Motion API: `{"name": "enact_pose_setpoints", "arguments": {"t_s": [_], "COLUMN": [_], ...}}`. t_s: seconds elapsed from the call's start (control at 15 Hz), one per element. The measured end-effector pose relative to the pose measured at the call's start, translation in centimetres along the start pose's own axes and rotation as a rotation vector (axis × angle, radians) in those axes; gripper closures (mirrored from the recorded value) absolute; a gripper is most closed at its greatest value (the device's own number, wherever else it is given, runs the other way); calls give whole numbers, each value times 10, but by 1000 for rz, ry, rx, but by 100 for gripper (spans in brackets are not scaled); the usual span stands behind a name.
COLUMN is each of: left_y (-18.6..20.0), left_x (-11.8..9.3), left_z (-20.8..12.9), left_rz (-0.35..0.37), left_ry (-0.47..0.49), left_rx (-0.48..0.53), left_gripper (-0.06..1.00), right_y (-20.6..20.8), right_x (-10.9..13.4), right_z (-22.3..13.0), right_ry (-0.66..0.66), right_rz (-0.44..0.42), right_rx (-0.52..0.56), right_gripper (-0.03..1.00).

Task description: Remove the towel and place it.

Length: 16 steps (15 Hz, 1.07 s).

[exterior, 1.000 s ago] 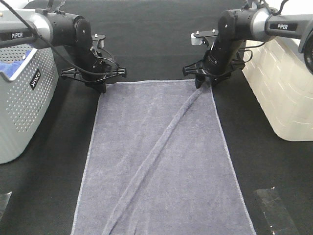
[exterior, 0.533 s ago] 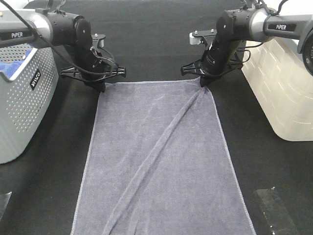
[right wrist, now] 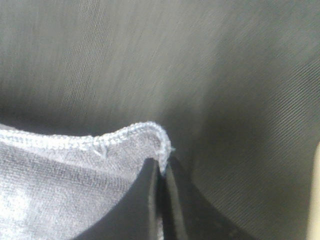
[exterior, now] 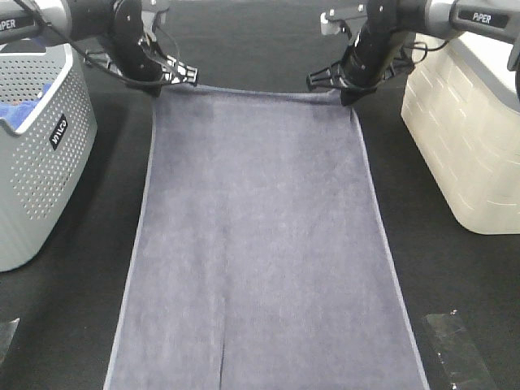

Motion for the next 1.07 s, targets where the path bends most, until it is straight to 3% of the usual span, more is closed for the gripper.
{"name": "enact_pose_setpoints", "arguments": {"t_s": [0.27, 0.4, 0.8, 1.07], "left_y": [1, -8, -29, -48], "left_x": [-14, -13, 5, 0], "left_z": [29, 32, 53, 42], "left_rz": [-82, -105, -231, -289], "left_ry": [-63, -70, 48, 41], "left_rx": [-193, -236, -426, -470], "left_gripper": [94, 94, 94, 94], "right_y": [6, 8, 12, -18], "right_x": [-14, -20, -26, -18], "right_z": [21, 31, 65, 57], "right_ry": [21, 21, 83, 141], "right_rz": [-82, -118, -183, -188], "right_rx": [-109, -175, -405, -412], "right_gripper": [97, 97, 97, 97]}}
Point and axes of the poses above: a point on each arm's last joint axis where the gripper is mounted, y pointing back along that axis away from the gripper, x along the wrist's bending axis when the last joint is at zero, z = x × y, the point moved 7 cm from there along -y, pointing out along that axis toward the gripper, and after that the axes turned 15 degrees about y, right-handed, at the moved point
